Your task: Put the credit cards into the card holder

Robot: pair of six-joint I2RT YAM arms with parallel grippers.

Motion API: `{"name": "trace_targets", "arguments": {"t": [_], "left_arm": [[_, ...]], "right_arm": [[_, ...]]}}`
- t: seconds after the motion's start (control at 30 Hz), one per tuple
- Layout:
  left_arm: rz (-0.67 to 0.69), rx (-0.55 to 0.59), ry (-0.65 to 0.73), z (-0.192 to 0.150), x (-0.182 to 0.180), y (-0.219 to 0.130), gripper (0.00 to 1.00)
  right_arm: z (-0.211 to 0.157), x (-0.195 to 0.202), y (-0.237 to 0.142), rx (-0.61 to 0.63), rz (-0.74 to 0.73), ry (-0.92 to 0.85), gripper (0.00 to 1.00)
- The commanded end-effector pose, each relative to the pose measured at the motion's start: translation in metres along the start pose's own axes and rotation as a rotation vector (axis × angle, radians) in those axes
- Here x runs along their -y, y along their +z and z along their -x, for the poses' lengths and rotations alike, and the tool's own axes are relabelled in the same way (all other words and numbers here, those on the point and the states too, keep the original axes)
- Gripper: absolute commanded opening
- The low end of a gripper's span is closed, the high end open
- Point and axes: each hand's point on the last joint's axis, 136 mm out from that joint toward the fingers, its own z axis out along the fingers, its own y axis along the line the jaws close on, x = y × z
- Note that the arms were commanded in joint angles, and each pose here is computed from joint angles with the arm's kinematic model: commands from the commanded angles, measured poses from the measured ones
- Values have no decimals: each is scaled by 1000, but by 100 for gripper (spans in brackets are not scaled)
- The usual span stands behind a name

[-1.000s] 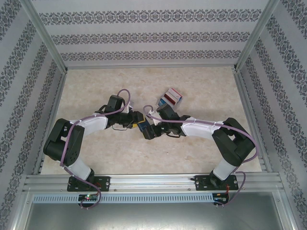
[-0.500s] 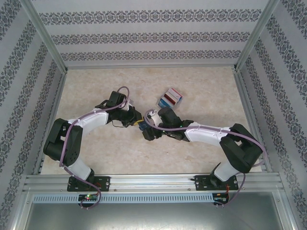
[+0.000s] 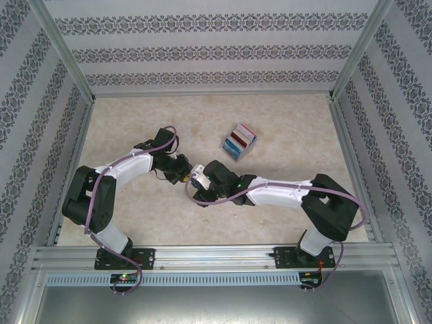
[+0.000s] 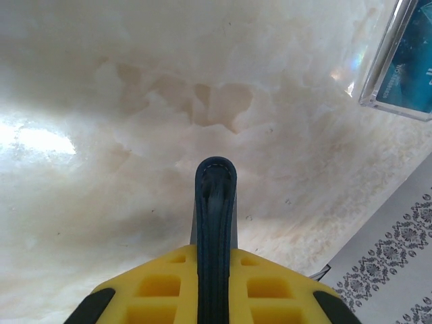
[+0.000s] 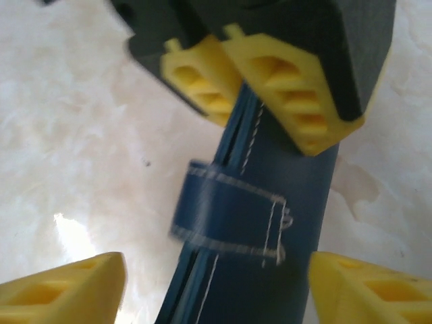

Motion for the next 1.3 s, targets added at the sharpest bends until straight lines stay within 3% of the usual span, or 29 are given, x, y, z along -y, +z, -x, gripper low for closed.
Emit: {"name": "trace_targets", "arguments": {"t": [0.0,0.13,0.27,0.37,0.5,0.63,0.87,0.97,1.17,1.27], "left_arm": [[24,-15,-46,-3,-1,0,0],[1,-42,-48,-6,4,0,0],[-7,-10,3,0,8,-12,23],[-57,27,30,7,14,-26,54],[-78,79,110,13,11,-42,74],[-102,119,164,13,5,-42,77],[-43,154,147,11,-25,-36,77],[-35,158,206,8,-26,-39,76],[-105,70,283,-4,-26,-18,65],[-110,41,300,-9,-27,-2,57]], "right_arm": [[1,5,8,0,-42,0,58],[2,9,9,11,-65,60,34],[-2,11,8,19,8,189,16],[4,14,1,40,123,366,15],[11,12,-6,2,343,598,22],[-10,4,8,-101,476,721,21],[-49,5,21,-193,435,823,46],[-56,11,12,-188,392,813,50],[-65,16,6,-205,349,775,51],[-62,18,10,-200,338,763,46]]}}
